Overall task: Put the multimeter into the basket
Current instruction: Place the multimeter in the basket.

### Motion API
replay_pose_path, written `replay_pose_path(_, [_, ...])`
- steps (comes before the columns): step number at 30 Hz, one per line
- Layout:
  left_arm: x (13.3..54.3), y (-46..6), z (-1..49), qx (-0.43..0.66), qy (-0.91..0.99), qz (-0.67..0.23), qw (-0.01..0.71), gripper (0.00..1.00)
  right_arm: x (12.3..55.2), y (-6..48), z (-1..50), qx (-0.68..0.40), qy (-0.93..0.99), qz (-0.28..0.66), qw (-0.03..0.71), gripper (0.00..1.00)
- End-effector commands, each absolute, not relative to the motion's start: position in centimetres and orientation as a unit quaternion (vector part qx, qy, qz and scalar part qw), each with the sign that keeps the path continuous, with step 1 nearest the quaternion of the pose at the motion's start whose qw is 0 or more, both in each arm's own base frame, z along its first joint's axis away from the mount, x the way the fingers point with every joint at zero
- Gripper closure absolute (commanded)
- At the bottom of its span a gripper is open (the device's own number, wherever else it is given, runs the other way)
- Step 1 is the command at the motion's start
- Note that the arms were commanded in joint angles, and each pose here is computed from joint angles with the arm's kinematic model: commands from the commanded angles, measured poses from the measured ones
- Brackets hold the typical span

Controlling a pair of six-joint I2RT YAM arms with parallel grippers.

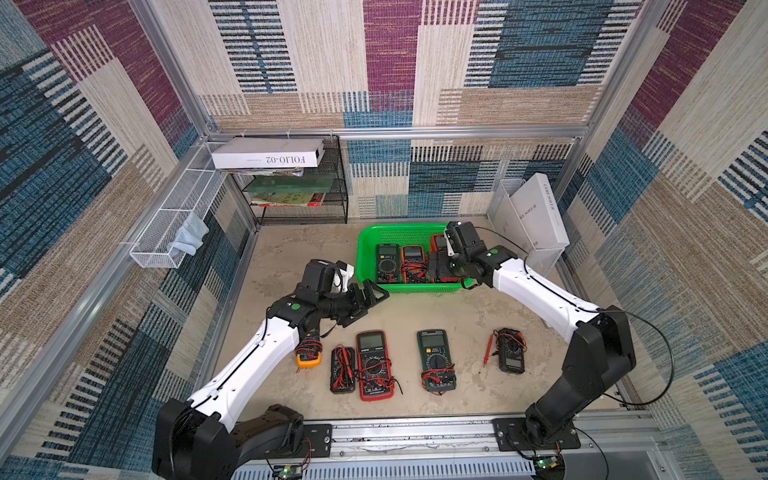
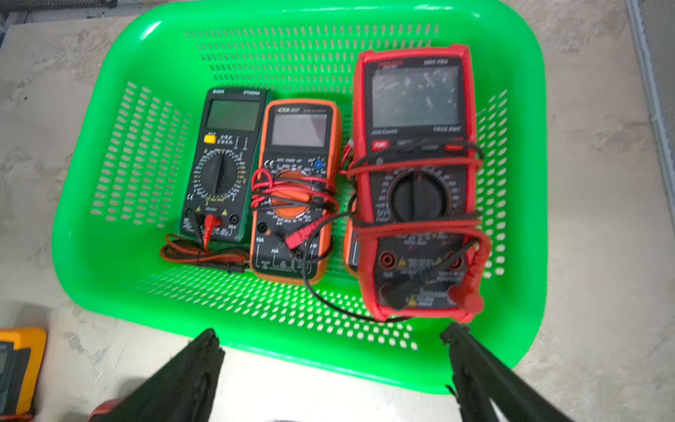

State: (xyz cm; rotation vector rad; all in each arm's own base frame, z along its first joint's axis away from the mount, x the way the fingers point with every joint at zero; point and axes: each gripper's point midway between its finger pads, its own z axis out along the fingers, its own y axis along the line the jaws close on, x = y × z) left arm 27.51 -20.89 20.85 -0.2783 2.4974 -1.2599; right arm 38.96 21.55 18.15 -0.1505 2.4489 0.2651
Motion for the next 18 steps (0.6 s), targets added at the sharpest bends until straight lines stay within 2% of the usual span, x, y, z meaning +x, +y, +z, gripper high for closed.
replay_pose_path(1, [27.2, -20.5, 20.6, -0.094, 0.879, -0.437, 0.164, 0.00, 37.6, 22.2, 18.1, -0.045, 0.931, 0.115, 0.342, 0.01])
replay_pose_path(18, [26.2, -20.6, 18.0, -0.097, 0.874, -0.458, 0.129, 0.00, 26.3, 19.6, 9.9, -0.028, 0.953, 0.103, 0.283, 0.01])
